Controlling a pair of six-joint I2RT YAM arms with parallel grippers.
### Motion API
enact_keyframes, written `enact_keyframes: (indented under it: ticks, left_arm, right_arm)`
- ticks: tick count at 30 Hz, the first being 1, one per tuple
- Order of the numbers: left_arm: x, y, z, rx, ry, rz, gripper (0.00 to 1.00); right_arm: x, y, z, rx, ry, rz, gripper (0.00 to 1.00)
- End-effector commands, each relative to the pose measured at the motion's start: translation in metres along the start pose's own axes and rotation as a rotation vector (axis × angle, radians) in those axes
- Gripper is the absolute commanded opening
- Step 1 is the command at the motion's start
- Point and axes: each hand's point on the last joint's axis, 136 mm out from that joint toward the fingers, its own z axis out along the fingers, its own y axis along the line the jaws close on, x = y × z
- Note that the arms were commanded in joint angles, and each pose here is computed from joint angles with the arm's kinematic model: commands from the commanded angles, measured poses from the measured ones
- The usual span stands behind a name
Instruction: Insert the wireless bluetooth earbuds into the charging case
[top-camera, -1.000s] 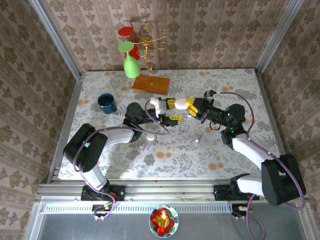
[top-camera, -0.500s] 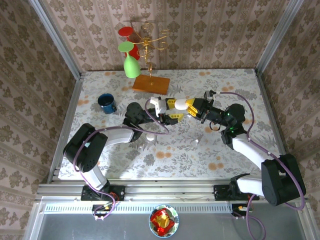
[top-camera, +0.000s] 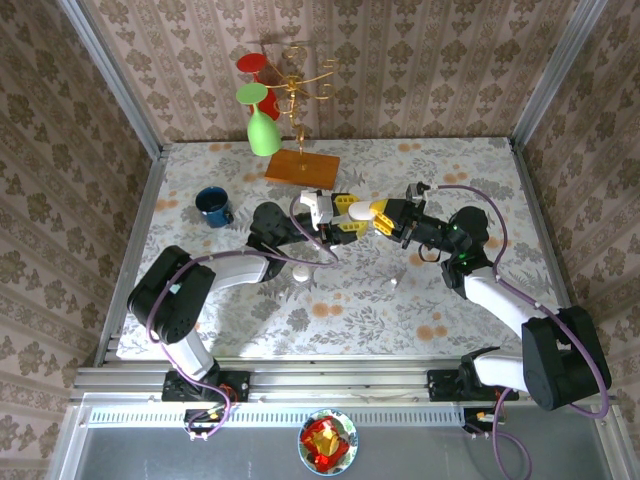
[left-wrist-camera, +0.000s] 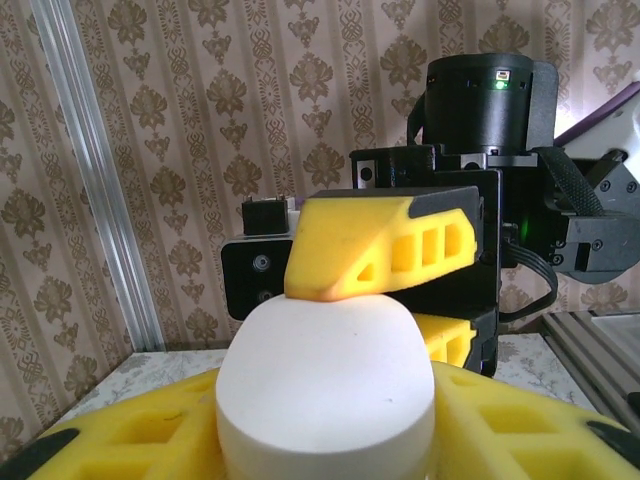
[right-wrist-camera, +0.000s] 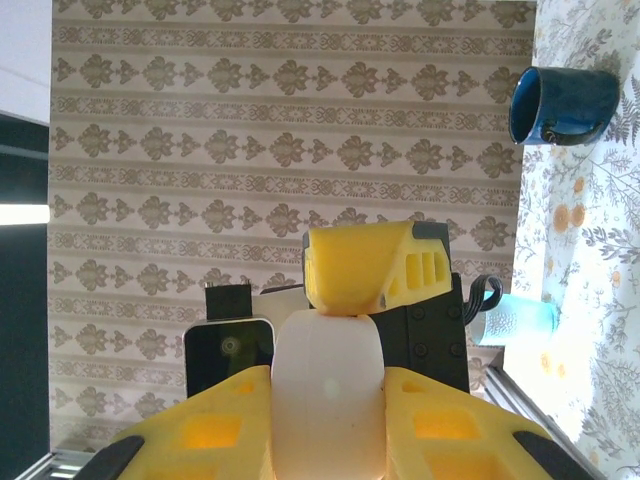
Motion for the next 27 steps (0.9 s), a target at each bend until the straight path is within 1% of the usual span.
enact_keyframes:
  ticks: [1,4,10,14,17,22,27]
  left_arm:
    - [-0.008,-0.004,0.004,0.034,-0.027,0.032,0.48]
    - [-0.005,-0.003,0.004,0.029,-0.023,0.031,0.54]
    - [-0.005,-0.003,0.004,0.029,-0.022,0.031,0.54]
    - [-0.001,-0.002,0.004,0.025,-0.017,0.025,0.57]
    - [-0.001,-0.003,0.005,0.027,-0.018,0.02,0.57]
    - [-0.004,-0.003,0.005,0.029,-0.022,0.023,0.51]
    - [-0.01,-0.004,0.005,0.027,-0.031,0.031,0.53]
  right_arm:
    - [0.002,0.012,0.004,-0.029,0.022,-0.04,0.09]
    - [0.002,0.017,0.004,-0.047,0.023,-0.043,0.09]
    - [0.002,0.019,0.004,-0.048,0.019,-0.046,0.09]
    - [0.002,0.022,0.003,-0.059,0.019,-0.053,0.09]
    - [0.003,0.022,0.004,-0.058,0.021,-0.054,0.09]
    - [0.002,0.015,0.004,-0.039,0.015,-0.047,0.09]
    - [0.002,0.011,0.004,-0.032,0.019,-0.04,0.09]
